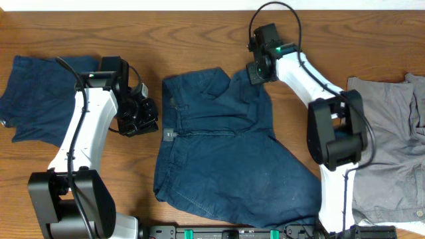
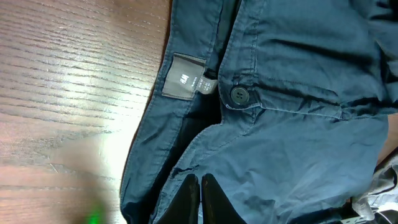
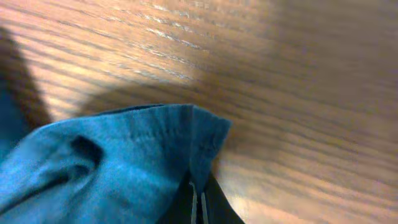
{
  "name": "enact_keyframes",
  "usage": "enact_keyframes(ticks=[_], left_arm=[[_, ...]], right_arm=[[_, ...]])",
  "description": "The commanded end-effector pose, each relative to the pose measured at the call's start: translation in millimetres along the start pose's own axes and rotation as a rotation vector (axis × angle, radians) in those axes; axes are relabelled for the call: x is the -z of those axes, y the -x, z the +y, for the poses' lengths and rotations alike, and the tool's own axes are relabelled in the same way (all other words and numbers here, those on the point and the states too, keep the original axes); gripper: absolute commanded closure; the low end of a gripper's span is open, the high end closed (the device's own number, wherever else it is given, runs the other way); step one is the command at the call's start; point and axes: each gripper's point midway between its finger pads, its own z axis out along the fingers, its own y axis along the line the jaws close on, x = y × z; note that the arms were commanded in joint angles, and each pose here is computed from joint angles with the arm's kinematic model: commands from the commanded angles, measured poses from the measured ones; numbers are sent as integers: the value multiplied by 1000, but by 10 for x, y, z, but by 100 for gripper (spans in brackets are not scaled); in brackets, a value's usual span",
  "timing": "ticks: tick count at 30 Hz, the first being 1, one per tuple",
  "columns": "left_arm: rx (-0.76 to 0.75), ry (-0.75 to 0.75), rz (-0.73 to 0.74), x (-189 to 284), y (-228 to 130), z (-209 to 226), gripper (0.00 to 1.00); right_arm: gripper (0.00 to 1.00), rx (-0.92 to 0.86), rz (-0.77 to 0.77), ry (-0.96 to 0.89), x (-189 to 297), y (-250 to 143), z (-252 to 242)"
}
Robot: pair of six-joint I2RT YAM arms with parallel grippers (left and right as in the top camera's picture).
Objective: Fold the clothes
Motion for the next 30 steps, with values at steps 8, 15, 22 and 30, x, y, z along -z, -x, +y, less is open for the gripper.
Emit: enact_keyframes(ticks=[8, 15, 22, 30], left_arm=[[0, 6, -7, -16, 22, 25, 94], [-1, 6, -10, -15, 30, 23, 94], [-1, 6, -10, -15, 31, 23, 93], [0, 6, -7, -16, 22, 25, 93]], right_arm=[[99, 181, 142, 367, 1426, -571, 912], [81, 502, 458, 558, 1763, -1600, 1573], [75, 406, 381, 16, 1480, -1381, 1119], [59, 290, 110, -169, 1395, -755, 931]])
